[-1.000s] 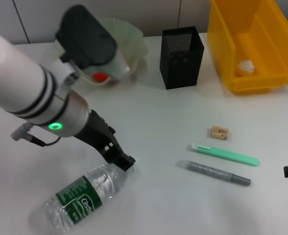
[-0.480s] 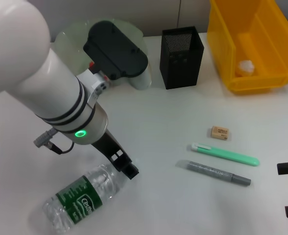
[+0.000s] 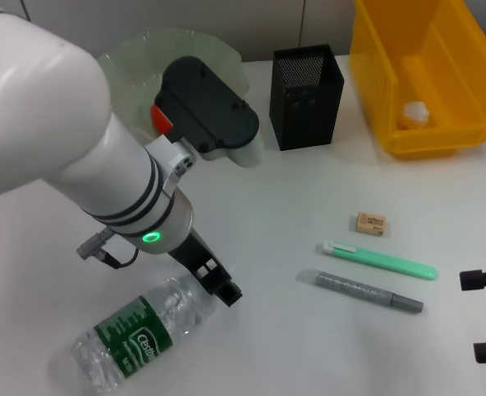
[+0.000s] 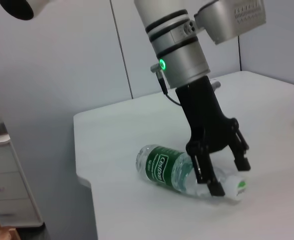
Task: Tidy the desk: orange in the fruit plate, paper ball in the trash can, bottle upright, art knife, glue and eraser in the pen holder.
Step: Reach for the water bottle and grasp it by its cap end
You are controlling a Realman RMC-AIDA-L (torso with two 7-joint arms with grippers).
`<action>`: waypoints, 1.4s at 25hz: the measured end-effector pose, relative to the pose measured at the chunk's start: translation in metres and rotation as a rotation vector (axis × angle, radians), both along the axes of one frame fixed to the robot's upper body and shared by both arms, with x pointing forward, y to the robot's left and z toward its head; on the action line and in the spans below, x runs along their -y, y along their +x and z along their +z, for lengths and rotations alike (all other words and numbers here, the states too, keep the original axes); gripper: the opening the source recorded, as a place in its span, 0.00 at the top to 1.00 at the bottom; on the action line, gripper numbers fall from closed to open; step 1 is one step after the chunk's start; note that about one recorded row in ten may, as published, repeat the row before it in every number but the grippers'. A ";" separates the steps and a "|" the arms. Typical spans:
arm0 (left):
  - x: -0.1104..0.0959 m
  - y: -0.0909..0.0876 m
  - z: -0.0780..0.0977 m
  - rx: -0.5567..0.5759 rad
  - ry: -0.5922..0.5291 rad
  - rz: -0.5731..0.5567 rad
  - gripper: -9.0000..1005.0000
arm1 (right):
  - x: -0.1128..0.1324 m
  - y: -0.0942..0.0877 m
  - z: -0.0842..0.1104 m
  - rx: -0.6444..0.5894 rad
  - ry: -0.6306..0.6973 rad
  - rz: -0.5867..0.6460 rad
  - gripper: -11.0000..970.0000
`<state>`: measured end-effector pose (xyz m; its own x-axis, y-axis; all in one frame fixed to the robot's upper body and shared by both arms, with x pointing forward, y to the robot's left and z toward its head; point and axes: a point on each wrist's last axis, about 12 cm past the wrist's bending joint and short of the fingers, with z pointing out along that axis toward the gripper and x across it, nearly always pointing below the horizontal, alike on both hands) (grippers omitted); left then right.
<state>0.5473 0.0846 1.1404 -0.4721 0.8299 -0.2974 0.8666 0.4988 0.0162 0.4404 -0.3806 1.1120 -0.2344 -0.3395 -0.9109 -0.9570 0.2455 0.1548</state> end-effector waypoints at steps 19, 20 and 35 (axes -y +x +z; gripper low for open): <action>0.001 -0.003 -0.009 -0.024 -0.003 -0.014 0.28 | -0.004 0.008 -0.003 0.006 -0.005 -0.018 0.13; 0.001 -0.003 -0.009 -0.024 -0.001 -0.018 0.28 | -0.004 0.008 -0.004 0.006 -0.005 -0.020 0.13; 0.000 -0.004 -0.012 -0.022 0.010 -0.014 0.53 | -0.007 0.012 -0.003 0.015 0.001 -0.021 0.13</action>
<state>0.5436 0.0850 1.1282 -0.4667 0.8392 -0.2791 0.8736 0.4866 0.0022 0.4524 -0.3734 1.1086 -0.2276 -0.3337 -0.9148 -0.9538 0.2657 0.1403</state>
